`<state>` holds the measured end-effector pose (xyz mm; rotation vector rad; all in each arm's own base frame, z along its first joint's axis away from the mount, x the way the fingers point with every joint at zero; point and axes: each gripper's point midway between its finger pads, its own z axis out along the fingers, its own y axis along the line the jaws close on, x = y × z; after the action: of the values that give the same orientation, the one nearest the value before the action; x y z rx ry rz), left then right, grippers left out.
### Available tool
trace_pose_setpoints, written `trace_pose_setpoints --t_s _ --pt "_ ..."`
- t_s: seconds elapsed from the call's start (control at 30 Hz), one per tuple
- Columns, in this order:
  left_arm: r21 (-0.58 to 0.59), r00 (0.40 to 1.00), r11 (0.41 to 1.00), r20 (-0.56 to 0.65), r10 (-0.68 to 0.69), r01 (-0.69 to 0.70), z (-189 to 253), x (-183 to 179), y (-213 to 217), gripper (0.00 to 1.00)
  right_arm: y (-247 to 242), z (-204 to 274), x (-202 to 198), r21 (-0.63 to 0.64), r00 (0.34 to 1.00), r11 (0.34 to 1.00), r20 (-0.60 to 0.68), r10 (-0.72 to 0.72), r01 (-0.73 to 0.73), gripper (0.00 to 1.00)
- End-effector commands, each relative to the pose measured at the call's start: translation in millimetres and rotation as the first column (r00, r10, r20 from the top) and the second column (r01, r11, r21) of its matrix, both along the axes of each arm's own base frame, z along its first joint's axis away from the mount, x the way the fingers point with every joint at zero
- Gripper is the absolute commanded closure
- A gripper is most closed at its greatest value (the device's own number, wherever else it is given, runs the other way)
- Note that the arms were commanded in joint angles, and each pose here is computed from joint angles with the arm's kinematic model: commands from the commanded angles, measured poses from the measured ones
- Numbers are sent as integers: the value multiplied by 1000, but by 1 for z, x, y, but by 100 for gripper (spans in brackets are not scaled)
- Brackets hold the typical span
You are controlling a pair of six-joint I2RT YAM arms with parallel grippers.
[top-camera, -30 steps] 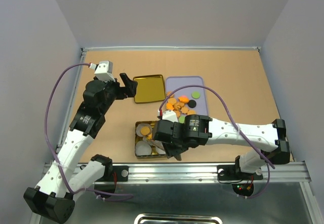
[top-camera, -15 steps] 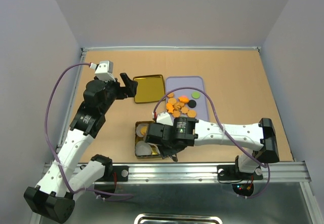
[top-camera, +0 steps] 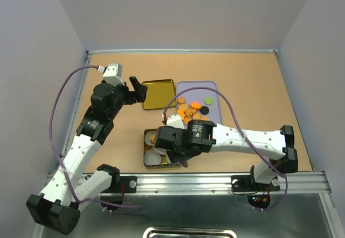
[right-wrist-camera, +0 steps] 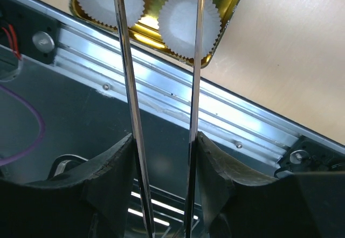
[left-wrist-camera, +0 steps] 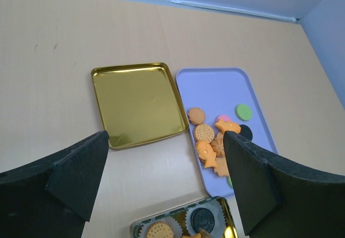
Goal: Pack the cookies
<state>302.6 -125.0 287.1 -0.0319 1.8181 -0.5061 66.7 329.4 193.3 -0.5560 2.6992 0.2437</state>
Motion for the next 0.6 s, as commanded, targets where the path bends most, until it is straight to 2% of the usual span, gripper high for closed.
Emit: trace_pose_setpoints --t_s 0.0,0.2,0.3,0.57 --pt "-3 997 1000 75 -9 9 20 6 -3 1 -8 57 10 112 996 993 70 -55 47 49" --pt "10 997 1000 80 -6 5 21 10 -3 1 -20 99 18 241 985 966 118 -123 91 49" --pt "11 996 1000 85 -8 7 22 11 -3 1 -29 99 33 242 971 959 146 -188 149 49" --pt "10 996 1000 85 -15 14 21 13 -5 1 -89 97 140 165 879 906 228 -419 389 55"
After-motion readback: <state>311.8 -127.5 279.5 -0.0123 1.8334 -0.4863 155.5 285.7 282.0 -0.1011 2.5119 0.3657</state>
